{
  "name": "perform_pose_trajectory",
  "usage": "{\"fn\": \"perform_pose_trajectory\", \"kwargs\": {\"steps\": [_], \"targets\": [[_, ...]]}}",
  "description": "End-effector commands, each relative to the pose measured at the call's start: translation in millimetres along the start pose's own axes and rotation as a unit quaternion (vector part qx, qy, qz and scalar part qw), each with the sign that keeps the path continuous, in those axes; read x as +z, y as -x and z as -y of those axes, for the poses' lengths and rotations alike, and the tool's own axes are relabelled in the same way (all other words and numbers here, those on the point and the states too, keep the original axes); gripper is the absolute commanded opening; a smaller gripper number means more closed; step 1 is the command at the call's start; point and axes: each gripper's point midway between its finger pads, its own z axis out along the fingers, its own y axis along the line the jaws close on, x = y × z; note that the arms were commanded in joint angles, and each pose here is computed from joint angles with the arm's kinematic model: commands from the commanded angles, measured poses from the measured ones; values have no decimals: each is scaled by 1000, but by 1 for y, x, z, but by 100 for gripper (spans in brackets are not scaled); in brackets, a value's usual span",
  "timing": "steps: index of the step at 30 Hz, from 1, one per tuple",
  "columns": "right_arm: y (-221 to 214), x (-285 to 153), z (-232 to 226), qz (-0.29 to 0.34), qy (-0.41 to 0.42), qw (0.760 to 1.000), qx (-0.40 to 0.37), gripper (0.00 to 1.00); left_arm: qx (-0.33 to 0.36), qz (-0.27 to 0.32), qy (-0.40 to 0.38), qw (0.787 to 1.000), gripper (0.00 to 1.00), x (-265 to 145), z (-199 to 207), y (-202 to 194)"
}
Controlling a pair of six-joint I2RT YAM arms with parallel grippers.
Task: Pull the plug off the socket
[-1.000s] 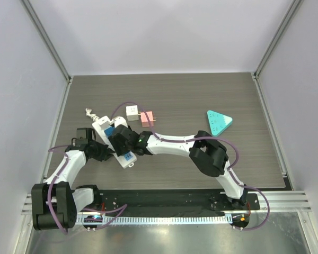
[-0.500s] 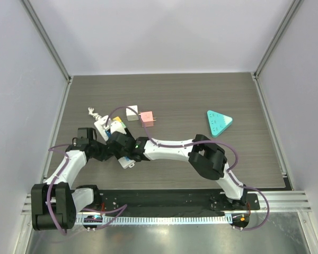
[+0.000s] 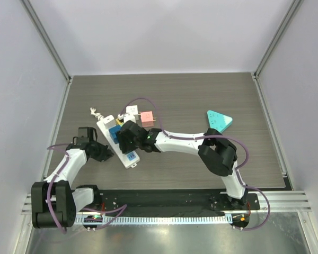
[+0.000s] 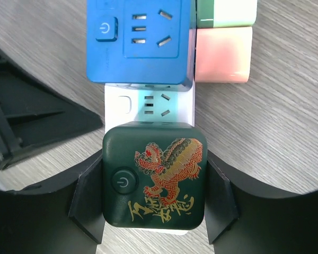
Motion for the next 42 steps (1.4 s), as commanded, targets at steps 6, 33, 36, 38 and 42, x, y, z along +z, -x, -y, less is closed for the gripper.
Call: {"fn": "perform_pose_trajectory", "kwargs": {"steps": [6, 33, 36, 38, 42], "targets": [[92, -63, -30, 154, -29, 987, -46, 1, 19, 34, 77, 996, 11, 0, -34, 10], [99, -99, 109, 117, 17, 987, 105, 1, 58, 47, -68, 995, 23, -72, 28, 4], [87, -101, 150, 107, 33, 985, 130, 1, 57, 43, -72, 995, 23, -67, 30, 5], [85, -103, 179, 110, 39, 981, 153, 1, 57, 41, -75, 995, 23, -64, 31, 4], [73, -97, 214, 97, 74, 974, 193, 5, 54, 46, -71, 995, 24, -59, 30, 11]]}}
